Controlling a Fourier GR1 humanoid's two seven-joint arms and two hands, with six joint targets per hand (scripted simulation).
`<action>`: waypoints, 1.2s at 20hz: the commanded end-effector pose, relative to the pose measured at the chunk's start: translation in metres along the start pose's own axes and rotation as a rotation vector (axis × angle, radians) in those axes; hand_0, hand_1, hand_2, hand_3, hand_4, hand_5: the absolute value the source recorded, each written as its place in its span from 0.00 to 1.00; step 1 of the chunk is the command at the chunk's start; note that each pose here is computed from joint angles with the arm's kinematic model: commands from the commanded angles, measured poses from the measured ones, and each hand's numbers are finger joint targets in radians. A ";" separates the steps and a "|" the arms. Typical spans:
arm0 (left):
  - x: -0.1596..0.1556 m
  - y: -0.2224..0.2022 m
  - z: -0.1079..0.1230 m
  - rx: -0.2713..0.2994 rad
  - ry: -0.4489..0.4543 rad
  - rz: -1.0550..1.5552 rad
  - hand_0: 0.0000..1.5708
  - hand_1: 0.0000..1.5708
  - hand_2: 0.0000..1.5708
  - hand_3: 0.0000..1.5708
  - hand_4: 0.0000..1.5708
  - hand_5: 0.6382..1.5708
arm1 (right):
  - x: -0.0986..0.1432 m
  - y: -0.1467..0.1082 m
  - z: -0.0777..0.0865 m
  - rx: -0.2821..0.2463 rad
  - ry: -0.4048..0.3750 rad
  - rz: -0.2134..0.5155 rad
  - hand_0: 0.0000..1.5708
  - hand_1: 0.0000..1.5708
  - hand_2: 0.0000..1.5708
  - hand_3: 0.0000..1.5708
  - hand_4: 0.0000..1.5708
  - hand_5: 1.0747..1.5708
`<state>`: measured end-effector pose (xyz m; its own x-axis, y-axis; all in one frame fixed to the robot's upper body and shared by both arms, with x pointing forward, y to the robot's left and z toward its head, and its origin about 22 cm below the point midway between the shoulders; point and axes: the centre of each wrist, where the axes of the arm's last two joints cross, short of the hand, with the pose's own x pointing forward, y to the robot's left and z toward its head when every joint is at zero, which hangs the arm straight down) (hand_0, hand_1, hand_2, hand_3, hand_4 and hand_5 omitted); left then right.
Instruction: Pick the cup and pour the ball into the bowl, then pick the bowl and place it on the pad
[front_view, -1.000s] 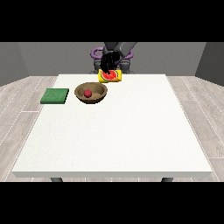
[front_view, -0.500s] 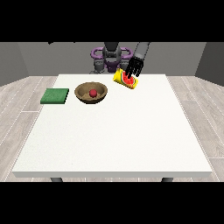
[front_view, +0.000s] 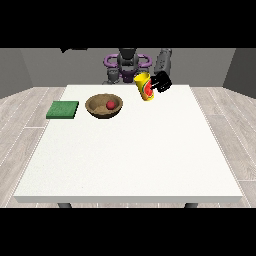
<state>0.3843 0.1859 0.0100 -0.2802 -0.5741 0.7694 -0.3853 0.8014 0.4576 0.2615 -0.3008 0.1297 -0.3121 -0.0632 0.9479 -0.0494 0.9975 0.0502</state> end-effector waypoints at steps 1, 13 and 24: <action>0.017 0.001 -0.004 0.023 0.025 0.428 0.78 0.78 0.88 0.68 0.45 0.99 | -0.002 0.003 0.001 -0.022 0.008 -0.019 0.00 0.00 0.00 0.04 0.30 0.99; -0.033 0.163 -0.078 -0.024 -0.144 0.724 0.00 0.00 0.00 0.00 0.00 0.97 | 0.028 0.052 -0.008 -0.043 -0.068 0.014 0.00 0.00 0.00 0.00 0.31 0.99; 0.071 0.263 -0.158 -0.079 -0.272 0.574 0.00 0.00 0.00 0.00 0.00 0.95 | -0.090 0.038 -0.020 -0.101 0.024 -0.095 0.00 0.00 0.00 0.00 0.26 1.00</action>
<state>0.4069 0.3726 0.1986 -0.6220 -0.0292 0.7824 -0.0414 0.9991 0.0044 0.2946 -0.2586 0.0818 -0.3140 -0.1156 0.9424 0.0174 0.9917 0.1274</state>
